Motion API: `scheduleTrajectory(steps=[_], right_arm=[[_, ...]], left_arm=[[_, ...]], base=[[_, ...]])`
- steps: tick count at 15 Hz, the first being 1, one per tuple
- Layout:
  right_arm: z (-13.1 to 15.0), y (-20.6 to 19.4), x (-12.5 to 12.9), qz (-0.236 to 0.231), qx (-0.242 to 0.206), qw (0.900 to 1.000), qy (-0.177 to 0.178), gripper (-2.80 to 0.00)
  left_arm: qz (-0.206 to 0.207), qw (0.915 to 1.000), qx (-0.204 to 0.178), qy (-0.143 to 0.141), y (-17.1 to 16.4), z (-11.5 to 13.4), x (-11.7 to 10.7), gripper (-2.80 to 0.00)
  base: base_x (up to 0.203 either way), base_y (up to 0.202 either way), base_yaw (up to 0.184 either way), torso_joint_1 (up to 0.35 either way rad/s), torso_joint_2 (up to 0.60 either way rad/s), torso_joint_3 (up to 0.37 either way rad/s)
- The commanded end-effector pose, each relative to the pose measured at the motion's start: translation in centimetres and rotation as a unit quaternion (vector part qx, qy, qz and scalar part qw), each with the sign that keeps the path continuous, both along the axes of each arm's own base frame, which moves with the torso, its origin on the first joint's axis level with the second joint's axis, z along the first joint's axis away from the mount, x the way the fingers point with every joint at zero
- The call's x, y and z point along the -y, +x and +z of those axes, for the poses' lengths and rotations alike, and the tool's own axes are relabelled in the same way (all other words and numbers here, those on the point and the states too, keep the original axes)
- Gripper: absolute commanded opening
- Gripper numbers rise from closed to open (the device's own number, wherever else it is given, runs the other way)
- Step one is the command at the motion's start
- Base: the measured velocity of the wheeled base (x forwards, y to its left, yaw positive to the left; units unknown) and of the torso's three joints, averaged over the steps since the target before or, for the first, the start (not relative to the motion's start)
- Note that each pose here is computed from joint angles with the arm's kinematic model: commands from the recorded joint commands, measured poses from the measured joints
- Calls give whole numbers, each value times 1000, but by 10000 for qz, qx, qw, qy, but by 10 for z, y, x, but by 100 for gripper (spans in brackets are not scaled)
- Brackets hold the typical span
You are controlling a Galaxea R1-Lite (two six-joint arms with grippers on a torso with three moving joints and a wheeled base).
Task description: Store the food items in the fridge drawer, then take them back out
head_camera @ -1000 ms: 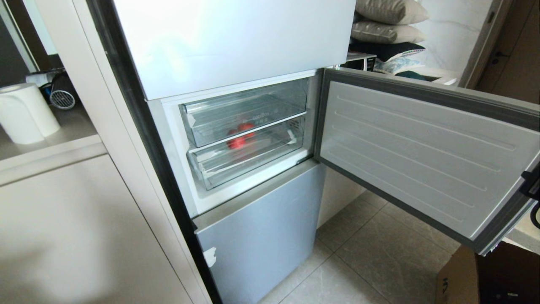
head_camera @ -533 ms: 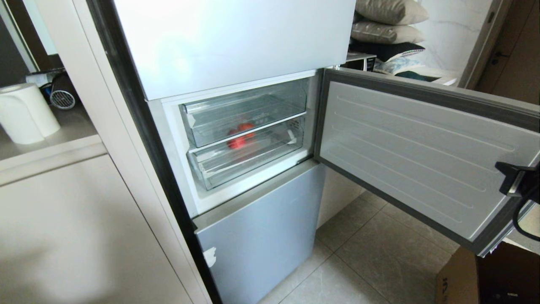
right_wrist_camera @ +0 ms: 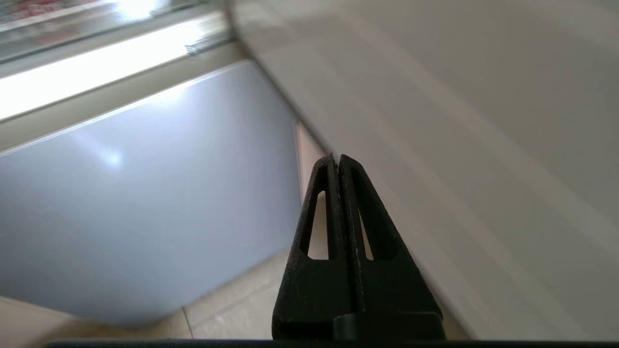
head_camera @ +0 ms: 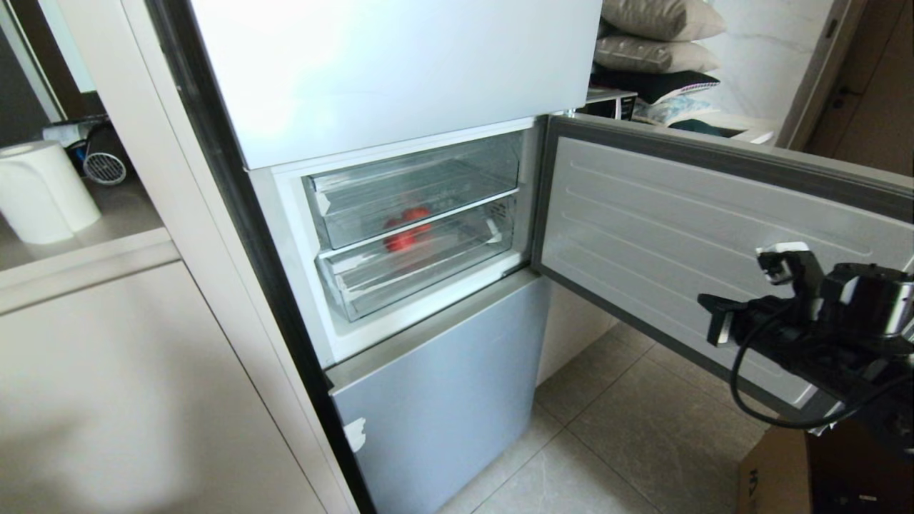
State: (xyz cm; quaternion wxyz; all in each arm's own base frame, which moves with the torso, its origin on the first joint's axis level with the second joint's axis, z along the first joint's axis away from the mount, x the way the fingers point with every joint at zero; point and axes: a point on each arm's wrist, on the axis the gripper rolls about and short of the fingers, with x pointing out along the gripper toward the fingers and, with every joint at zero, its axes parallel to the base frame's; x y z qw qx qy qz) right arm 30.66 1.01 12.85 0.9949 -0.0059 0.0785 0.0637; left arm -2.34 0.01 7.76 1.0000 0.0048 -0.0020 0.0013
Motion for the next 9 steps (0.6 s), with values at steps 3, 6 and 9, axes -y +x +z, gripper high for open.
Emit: scheduleTrajectory(steps=[3,6,9], right_arm=[[-27,18,-70,414,28,9991,-101,-280],[-37,33,-113,896,96,9959,-92,-280],[-50,51,-160,798,615,9949,-29,-280]], left_arm=[[3,10000,3,-2,0,0,0,-280],[3,10000,3,-2,0,0,0,-280],[3,10000,3,-2,0,0,0,-280]], base=[[0,0,0,0,0,0],[0,0,0,0,0,0],[0,0,0,0,0,0]])
